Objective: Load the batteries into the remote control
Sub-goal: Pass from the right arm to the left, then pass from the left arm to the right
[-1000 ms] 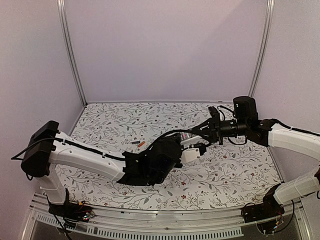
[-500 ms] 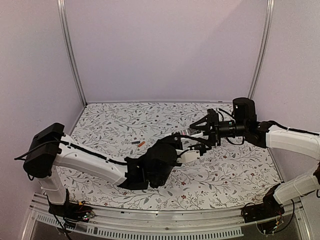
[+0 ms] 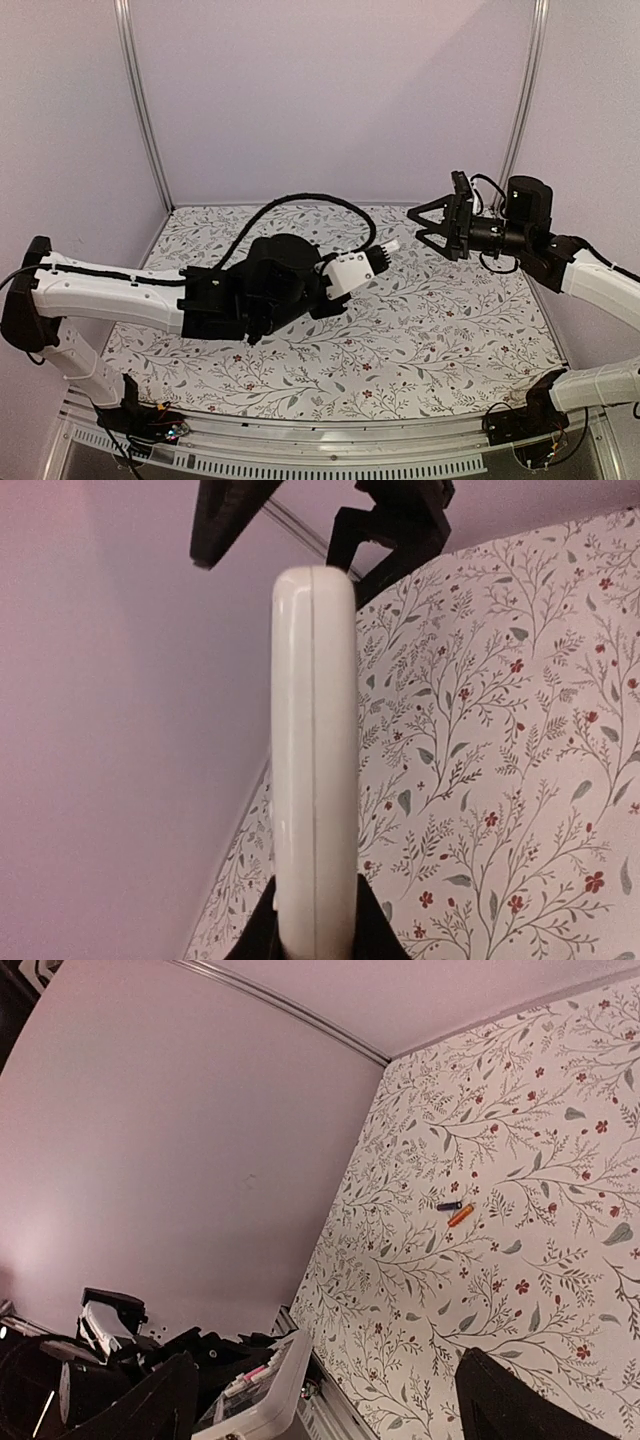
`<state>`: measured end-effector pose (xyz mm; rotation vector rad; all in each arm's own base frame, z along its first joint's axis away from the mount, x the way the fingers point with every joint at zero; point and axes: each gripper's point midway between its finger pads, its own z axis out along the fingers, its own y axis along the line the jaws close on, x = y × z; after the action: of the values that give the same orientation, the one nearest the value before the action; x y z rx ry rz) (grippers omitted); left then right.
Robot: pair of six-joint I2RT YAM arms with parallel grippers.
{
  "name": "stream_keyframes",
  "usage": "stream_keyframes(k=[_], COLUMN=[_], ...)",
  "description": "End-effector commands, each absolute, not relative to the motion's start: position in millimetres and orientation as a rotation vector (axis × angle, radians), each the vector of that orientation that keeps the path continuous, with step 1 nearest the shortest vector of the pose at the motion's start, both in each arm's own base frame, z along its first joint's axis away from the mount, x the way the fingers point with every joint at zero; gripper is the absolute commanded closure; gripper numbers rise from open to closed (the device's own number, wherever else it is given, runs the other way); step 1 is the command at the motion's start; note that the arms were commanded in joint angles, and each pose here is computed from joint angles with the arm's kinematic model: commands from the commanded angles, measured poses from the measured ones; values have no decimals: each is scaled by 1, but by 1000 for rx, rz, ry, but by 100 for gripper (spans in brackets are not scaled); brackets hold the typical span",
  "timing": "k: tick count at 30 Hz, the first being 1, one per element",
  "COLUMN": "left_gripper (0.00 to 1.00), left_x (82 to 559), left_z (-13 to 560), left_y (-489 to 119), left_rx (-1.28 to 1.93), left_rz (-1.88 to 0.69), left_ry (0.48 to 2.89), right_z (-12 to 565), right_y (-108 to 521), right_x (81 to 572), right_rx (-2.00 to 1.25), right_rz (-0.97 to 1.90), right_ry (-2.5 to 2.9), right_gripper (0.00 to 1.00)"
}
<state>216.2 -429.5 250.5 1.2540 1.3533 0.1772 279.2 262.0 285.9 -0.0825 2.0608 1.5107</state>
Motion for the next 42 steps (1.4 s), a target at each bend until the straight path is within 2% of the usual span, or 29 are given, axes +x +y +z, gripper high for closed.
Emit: stream_keyframes(k=[1, 10, 22, 34, 39, 42], left_gripper=[100, 100, 100, 100, 100, 100], left_x=[208, 196, 171, 151, 143, 140], left_z=[264, 296, 284, 275, 266, 261], left_y=[-415, -395, -388, -409, -418, -422], left_rx=[1237, 1224, 1351, 1449, 1510, 1542], left_rz=[-229, -863, -1321, -1574, -1575, -1581], left_ry=[1540, 1664, 1800, 1822, 1847, 1864], right_z=[322, 356, 321, 296, 289, 287], right_y=[254, 254, 283, 312, 326, 332], right_x=[268, 226, 185, 159, 151, 147], right_rx=[-330, -618, -888, -1111, -1172, -1193], right_rz=[1356, 1356, 1361, 1333, 1349, 1361], right_ry=[1880, 1701, 1888, 1978, 2002, 2007], right_gripper=[9, 9, 13, 21, 26, 33])
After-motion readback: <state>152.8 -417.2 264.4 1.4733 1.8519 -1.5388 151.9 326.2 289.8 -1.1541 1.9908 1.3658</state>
